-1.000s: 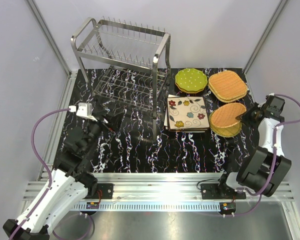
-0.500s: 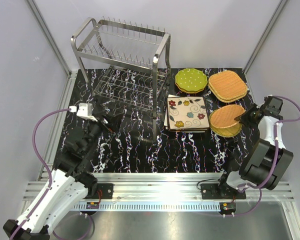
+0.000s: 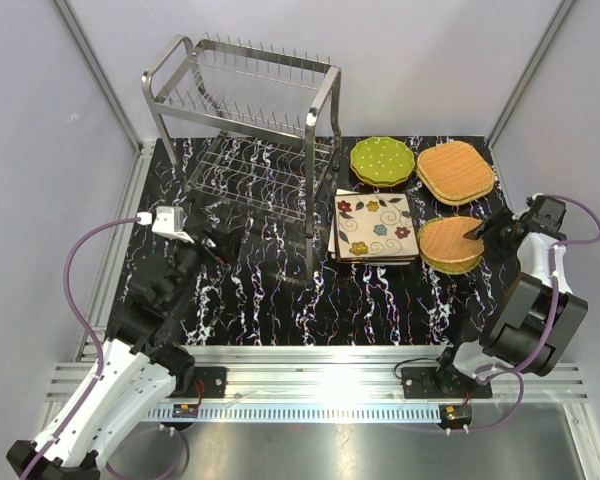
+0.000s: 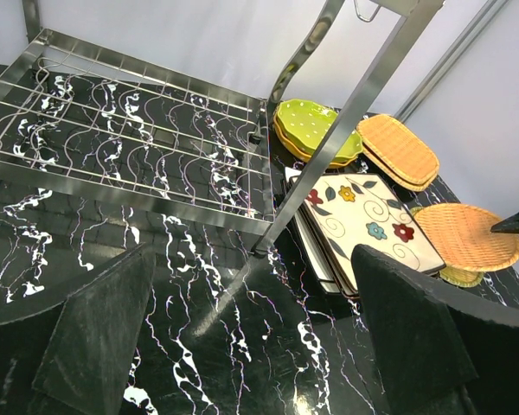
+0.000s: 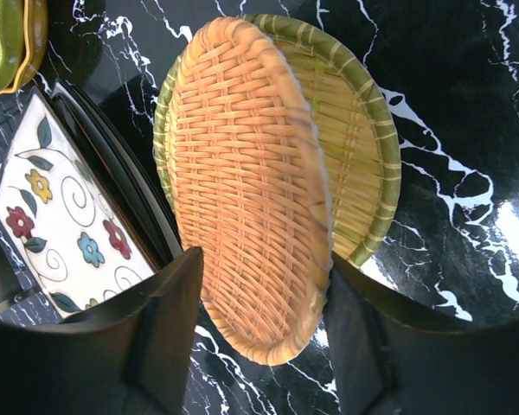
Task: Unload the plates from the dish rack
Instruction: Place the plate on the table
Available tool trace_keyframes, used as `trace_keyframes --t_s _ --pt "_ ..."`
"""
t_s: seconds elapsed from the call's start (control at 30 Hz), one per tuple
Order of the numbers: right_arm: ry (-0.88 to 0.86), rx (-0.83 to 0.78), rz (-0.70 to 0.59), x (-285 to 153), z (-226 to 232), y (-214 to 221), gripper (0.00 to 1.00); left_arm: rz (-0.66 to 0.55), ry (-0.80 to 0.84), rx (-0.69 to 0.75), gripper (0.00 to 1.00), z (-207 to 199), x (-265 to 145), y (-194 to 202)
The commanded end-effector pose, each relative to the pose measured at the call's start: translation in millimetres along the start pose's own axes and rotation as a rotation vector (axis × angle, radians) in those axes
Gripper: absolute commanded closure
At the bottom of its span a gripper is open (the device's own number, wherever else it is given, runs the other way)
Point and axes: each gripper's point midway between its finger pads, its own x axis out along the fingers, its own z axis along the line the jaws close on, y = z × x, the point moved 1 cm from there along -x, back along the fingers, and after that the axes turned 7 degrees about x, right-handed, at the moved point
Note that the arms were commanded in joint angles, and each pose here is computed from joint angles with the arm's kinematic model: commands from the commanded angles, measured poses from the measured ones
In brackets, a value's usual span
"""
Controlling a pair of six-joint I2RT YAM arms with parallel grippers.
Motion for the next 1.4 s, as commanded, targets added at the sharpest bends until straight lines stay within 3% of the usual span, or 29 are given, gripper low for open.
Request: trace_keyframes --t_s 0.0,0.27,0.37,0.73,1.37 --pt "-0.001 -0.033 -0.003 1.5 -4.6 -2.6 0.36 -0.047 -0.011 0.01 0.01 1.7 -1.4 -12.4" --pt "0.038 -0.066 0.024 8.5 -18.2 1.5 0.09 -0.039 -0.029 0.009 0.01 5.7 -5.8 -9.2" --pt "0.05 -0.086 0.037 11.1 -22.2 2.4 0.04 -0.039 -0.029 0.005 0.01 5.7 -5.7 -9.2" --pt "0.102 -0.159 0.078 16.0 -38.4 8.1 0.0 -0.037 -0.036 -0.007 0.01 6.1 -5.5 -10.3" --pt "0.064 -0.341 0.028 -11.4 -19.4 -12.5 0.0 -0.012 -0.145 -0.049 0.01 20.1 -10.4 -15.9"
